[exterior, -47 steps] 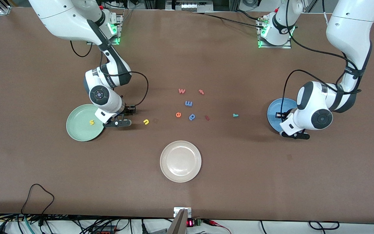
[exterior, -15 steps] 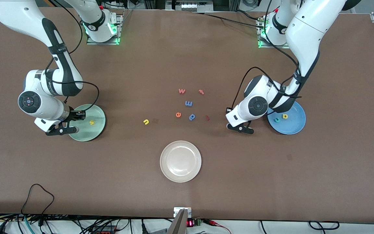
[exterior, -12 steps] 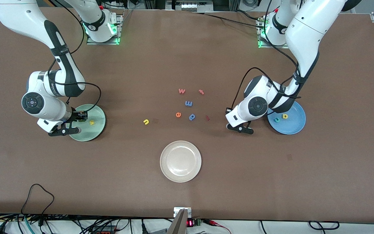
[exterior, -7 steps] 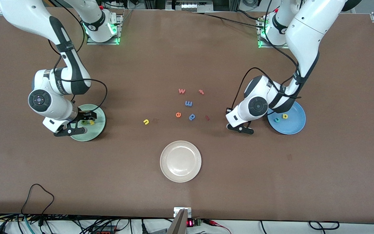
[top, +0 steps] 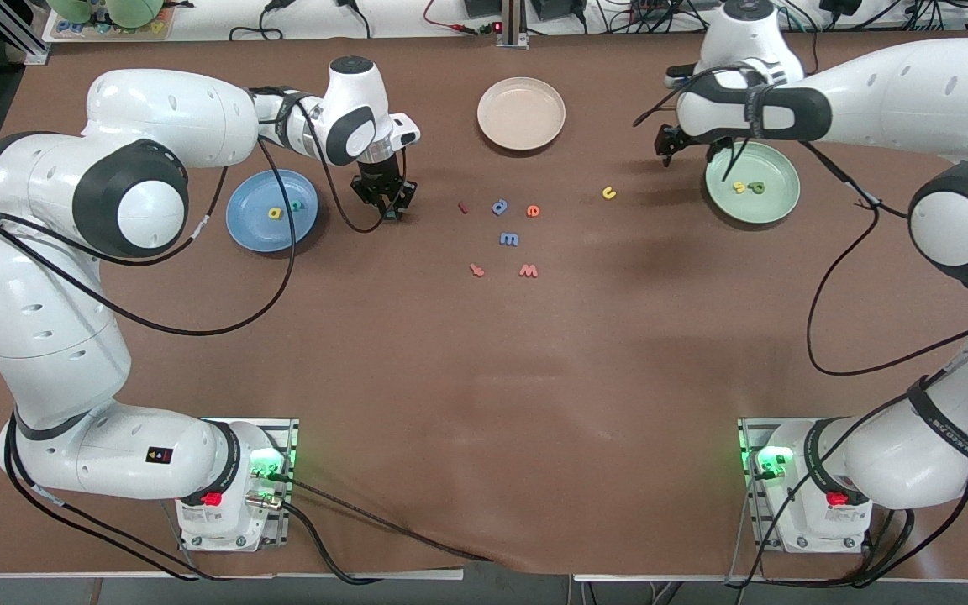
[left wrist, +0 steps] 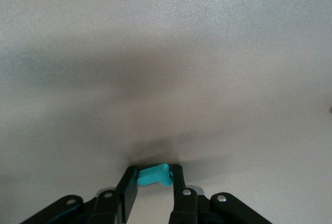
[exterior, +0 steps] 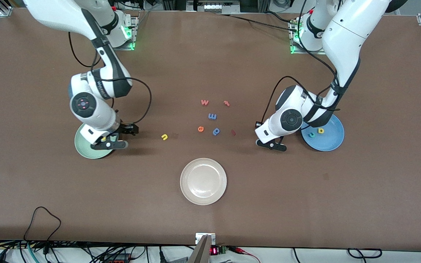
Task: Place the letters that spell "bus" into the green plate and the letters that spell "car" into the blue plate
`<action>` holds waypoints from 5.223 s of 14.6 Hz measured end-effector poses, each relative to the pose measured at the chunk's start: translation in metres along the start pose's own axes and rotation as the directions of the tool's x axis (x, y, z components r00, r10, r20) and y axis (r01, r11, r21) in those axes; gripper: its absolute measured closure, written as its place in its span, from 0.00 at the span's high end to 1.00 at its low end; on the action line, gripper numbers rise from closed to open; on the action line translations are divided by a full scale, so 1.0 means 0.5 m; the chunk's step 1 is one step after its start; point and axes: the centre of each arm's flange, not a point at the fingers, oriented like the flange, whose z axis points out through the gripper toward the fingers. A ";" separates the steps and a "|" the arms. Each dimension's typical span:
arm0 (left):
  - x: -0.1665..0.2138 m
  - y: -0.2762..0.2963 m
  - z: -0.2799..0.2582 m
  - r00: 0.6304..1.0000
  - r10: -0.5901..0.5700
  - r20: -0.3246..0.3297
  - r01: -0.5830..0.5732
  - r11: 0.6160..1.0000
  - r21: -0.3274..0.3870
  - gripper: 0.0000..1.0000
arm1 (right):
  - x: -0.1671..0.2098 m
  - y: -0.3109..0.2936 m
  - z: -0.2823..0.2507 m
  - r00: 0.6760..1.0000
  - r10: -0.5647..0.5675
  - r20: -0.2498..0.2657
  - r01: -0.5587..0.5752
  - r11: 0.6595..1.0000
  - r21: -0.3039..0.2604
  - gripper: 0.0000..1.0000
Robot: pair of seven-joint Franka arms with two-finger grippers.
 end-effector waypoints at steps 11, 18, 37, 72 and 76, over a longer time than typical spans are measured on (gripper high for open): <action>0.002 -0.002 -0.004 1.000 -0.003 -0.005 0.003 1.000 -0.003 0.30 | 0.005 -0.198 0.088 0.993 0.120 0.006 -0.120 0.993 -0.013 0.63; 0.023 -0.206 -0.146 0.989 -0.142 -0.036 0.142 0.990 -0.001 0.30 | -0.011 -0.241 0.108 0.999 0.049 0.016 -0.049 0.999 -0.005 0.63; -0.063 -0.579 -0.102 0.985 -0.145 0.097 0.146 0.989 -0.004 0.55 | -0.018 -0.275 0.153 1.000 0.012 0.008 -0.012 1.000 0.007 0.47; -0.237 -0.475 -0.765 0.954 -0.237 -0.181 0.240 0.971 -0.005 1.00 | 0.075 0.300 0.086 0.986 -0.049 0.161 0.052 0.999 -0.015 0.56; -0.258 -0.472 -0.756 0.956 -0.237 -0.176 0.239 0.971 -0.008 1.00 | 0.090 0.303 0.023 0.994 -0.046 0.102 0.048 0.999 -0.014 0.97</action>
